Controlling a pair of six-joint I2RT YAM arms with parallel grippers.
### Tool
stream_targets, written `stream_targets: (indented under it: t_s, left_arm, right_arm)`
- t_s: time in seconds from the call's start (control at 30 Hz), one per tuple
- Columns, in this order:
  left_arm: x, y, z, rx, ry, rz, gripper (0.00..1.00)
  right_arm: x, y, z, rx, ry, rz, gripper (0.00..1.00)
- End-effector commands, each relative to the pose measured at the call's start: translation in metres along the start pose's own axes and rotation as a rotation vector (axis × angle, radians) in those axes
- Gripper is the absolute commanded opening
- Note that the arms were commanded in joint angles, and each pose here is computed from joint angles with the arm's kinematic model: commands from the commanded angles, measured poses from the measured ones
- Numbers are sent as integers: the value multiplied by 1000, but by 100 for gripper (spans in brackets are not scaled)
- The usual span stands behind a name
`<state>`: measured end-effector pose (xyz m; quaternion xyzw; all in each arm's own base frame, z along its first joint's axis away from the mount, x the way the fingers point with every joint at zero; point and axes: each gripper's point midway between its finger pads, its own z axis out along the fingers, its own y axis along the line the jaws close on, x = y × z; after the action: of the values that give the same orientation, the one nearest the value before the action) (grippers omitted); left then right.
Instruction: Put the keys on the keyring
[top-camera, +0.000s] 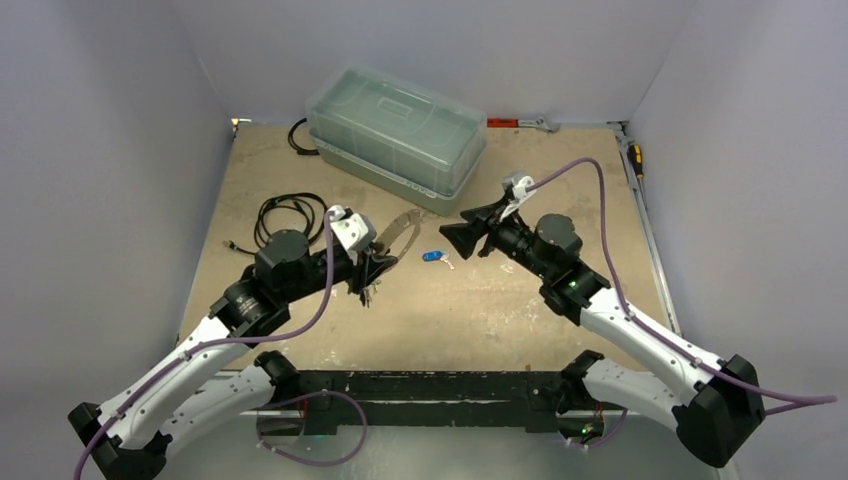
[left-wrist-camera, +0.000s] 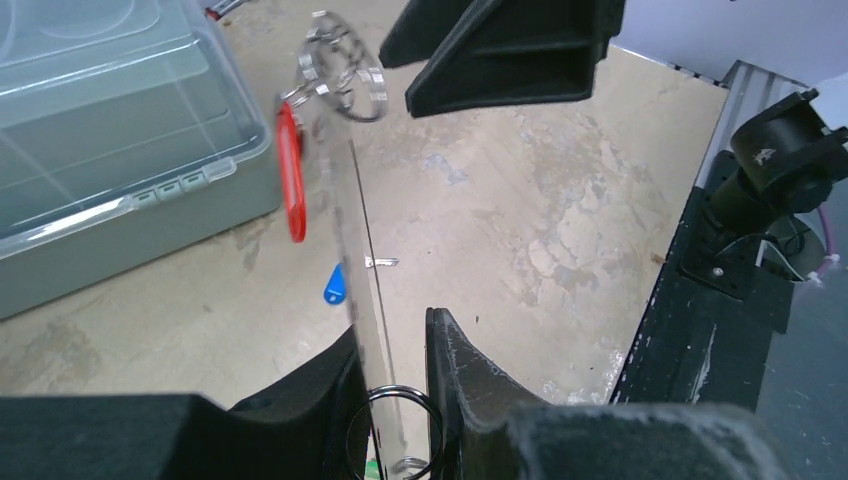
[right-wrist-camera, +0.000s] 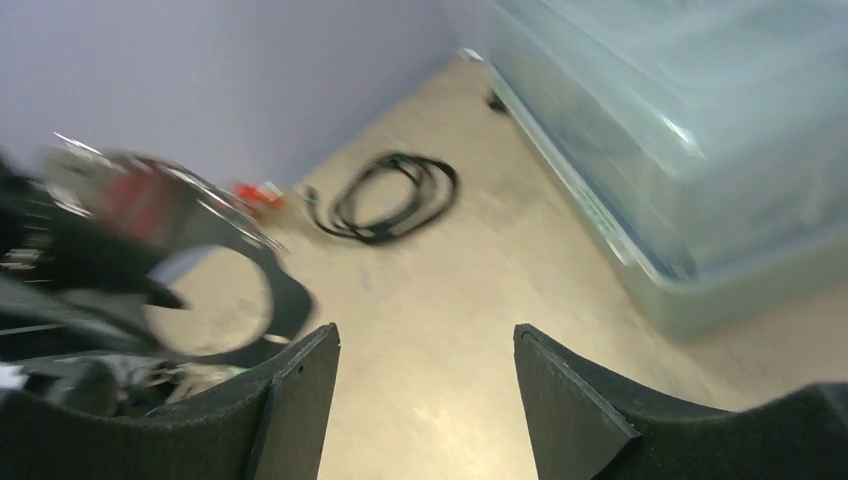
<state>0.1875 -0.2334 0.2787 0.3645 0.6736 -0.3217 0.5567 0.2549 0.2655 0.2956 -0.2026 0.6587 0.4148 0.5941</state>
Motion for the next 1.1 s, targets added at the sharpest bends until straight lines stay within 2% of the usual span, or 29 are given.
stream_targets:
  t_s: [0.0, 0.1, 0.3, 0.4, 0.7, 0.9, 1.07]
  left_arm:
    - [-4, 13, 3, -68, -20, 7, 0]
    - [-1, 14, 5, -70, -9, 1, 0]
    - [2, 14, 4, -71, -3, -15, 0]
    - [6, 16, 6, -85, 13, -26, 0]
    - [11, 28, 7, -149, 46, -39, 0]
    - [9, 30, 4, -168, 39, -40, 0]
    - [8, 30, 3, -169, 39, -39, 0]
  right_arm:
    - [49, -63, -5, 324, 106, 85, 67]
    - [70, -74, -5, 381, 155, 136, 65]
    - [104, -68, 10, 293, 253, 146, 61]
    - [116, -69, 21, 299, 295, 149, 56]
    - [162, -88, 43, 453, 480, 217, 52]
    - [193, -90, 52, 497, 619, 186, 50]
    - [207, -96, 57, 533, 663, 166, 42]
